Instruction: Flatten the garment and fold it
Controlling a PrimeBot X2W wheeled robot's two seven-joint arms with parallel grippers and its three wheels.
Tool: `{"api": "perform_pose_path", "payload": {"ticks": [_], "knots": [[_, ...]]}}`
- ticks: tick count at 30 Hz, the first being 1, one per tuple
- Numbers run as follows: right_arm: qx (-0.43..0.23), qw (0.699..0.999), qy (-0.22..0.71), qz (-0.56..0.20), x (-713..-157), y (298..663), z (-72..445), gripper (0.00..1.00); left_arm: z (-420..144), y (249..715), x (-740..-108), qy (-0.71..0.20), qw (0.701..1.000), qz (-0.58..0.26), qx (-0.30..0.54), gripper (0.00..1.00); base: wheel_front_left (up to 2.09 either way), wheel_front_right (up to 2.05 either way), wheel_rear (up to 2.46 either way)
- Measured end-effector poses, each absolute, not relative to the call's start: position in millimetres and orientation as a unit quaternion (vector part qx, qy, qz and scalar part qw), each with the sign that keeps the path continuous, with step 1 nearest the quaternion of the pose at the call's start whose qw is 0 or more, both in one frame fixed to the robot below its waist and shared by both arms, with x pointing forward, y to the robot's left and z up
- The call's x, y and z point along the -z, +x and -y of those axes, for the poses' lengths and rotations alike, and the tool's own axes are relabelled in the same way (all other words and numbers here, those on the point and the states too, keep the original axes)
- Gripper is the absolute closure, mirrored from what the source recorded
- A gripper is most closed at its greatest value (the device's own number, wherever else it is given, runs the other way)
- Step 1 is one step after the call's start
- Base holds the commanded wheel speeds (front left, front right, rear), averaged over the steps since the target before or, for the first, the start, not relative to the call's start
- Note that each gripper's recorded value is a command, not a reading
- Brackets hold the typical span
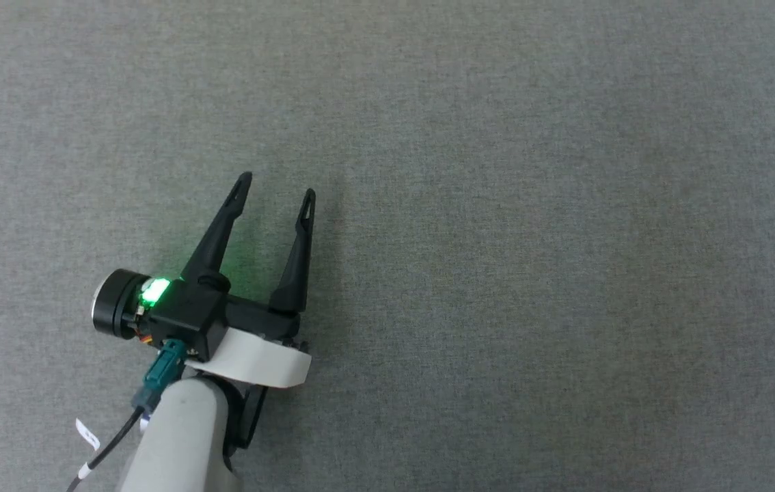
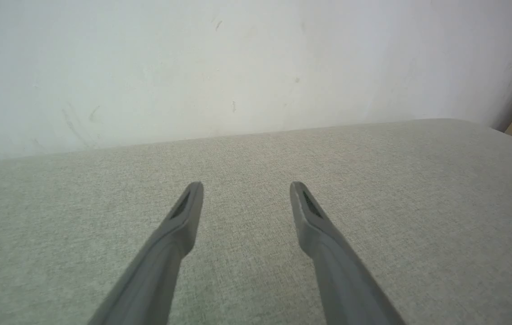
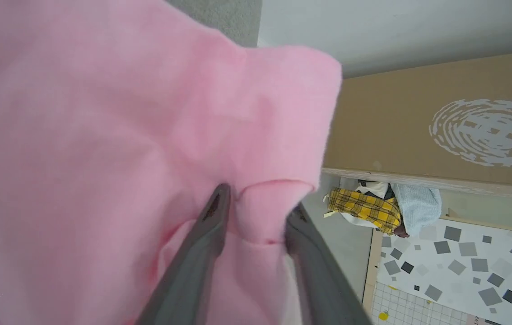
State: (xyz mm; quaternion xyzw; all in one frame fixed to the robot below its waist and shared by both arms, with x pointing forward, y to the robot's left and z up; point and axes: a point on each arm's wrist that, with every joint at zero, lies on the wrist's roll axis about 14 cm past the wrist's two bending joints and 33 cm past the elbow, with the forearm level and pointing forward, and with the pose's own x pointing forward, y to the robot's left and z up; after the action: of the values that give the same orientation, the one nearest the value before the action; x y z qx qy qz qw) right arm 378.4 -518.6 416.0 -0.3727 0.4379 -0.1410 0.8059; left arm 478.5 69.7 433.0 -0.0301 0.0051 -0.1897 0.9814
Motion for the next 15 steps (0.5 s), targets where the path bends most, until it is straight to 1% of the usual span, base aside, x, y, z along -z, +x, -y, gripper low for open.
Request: {"api": "perform_pose_path", "payload": {"ticks": [5, 7, 11, 15], "knots": [[0.144, 0.825, -0.374, -0.399, -431, 394, 512, 0.0, -72, 475, -445, -0.027, 0.982, 0.005, 0.186, 0.0, 0.0, 0.0, 0.0], [0.151, 0.838, -0.371, -0.371, -446, 403, 510, 0.0, -74, 470, -449, -0.026, 0.983, 0.007, 0.183, 0.0, 0.0, 0.0, 0.0], [0.159, 0.884, -0.346, -0.273, -490, 431, 490, 0.0, -78, 459, -462, -0.029, 0.984, 0.013, 0.174, 0.0, 0.0, 0.0, 0.0], [0.139, 0.927, -0.31, -0.158, -534, 455, 449, 0.0, -89, 445, -476, -0.037, 0.988, 0.021, 0.151, 0.0, 0.0, 0.0, 0.0]]}}
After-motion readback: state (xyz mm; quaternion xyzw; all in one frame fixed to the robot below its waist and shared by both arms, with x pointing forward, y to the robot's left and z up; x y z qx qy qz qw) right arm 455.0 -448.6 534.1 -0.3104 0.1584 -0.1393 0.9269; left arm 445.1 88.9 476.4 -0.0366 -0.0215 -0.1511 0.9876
